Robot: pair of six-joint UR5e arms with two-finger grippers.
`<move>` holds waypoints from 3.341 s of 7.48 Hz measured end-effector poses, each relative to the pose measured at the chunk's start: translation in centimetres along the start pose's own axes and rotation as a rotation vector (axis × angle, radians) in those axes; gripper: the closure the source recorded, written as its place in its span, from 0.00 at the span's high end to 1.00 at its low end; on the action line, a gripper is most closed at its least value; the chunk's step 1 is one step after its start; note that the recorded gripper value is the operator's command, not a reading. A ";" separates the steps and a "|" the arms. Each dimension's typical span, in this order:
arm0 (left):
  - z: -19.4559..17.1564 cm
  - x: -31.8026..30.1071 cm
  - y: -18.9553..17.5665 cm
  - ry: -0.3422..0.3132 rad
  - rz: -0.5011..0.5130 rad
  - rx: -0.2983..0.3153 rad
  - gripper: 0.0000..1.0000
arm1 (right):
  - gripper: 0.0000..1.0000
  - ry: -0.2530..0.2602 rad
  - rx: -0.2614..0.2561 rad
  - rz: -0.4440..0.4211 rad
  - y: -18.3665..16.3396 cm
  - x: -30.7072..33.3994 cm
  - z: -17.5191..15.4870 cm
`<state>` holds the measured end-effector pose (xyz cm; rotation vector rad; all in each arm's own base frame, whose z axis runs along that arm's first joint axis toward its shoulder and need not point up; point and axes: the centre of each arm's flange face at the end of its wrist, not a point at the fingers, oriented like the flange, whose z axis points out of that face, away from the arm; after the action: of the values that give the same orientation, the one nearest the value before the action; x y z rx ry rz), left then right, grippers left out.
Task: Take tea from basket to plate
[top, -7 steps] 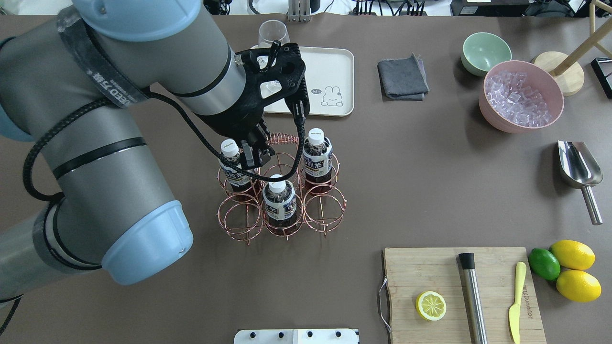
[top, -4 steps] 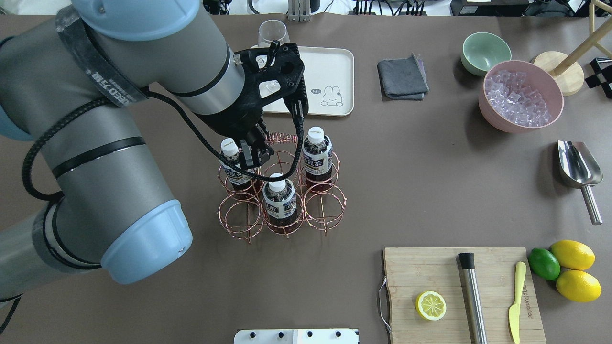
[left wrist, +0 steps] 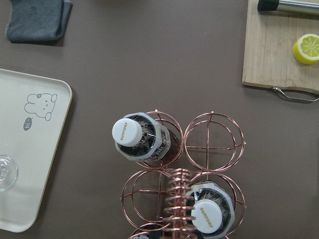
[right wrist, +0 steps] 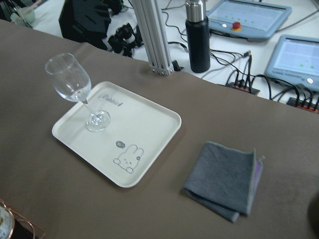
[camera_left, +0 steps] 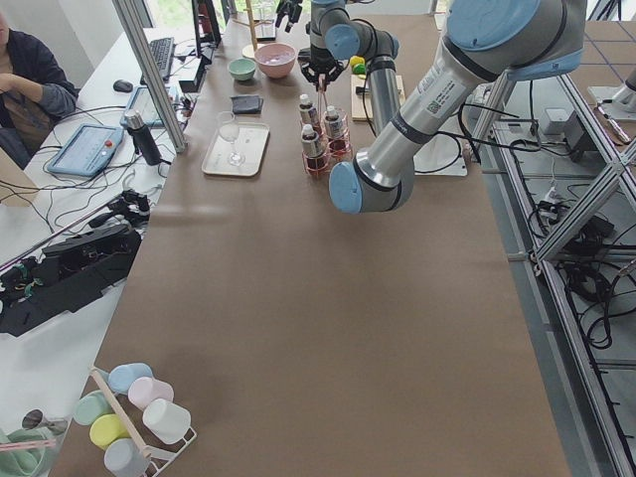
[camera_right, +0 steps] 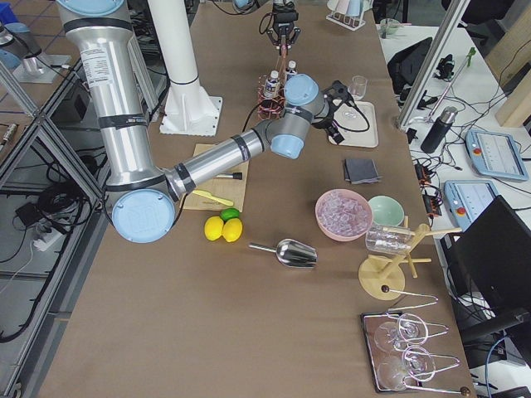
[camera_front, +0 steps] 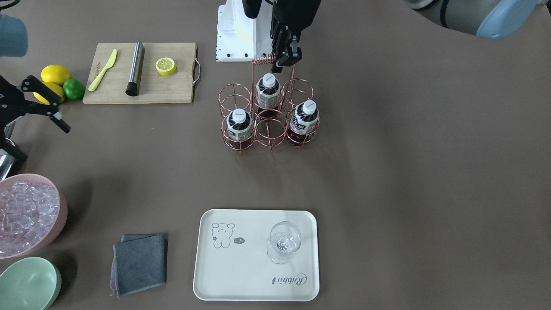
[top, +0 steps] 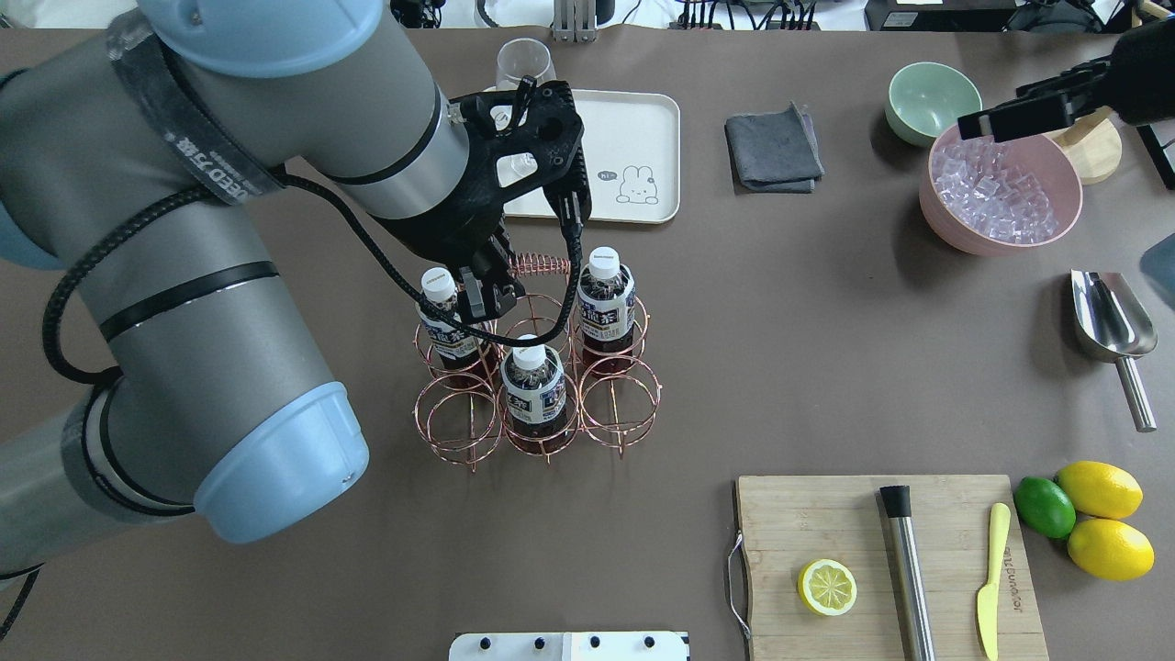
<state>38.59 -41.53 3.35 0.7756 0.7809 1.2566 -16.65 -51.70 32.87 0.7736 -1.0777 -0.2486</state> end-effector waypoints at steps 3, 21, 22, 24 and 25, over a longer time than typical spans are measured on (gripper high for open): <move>0.2 -0.2 0.1 0.000 -0.003 -0.005 0.00 | 0.99 -0.040 0.199 -0.030 -0.3 -12.3 8.1; 0.9 -0.5 0.7 -0.017 -0.009 -0.017 0.00 | 0.00 0.036 0.343 -0.092 5.2 -30.8 17.5; 0.8 -0.5 0.7 -0.017 -0.009 -0.017 0.00 | 0.00 0.044 0.344 -0.095 3.7 -31.1 15.9; 0.8 -0.5 0.7 -0.017 -0.008 -0.017 0.00 | 0.00 0.060 0.331 -0.097 -1.2 -31.6 12.5; 0.8 -0.5 0.7 -0.017 -0.007 -0.016 0.00 | 0.00 0.053 0.332 -0.094 -3.7 -31.1 11.0</move>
<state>38.86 -41.95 4.36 0.7689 0.7588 1.2468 -40.27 -42.54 11.43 1.1241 -1.0467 -0.1279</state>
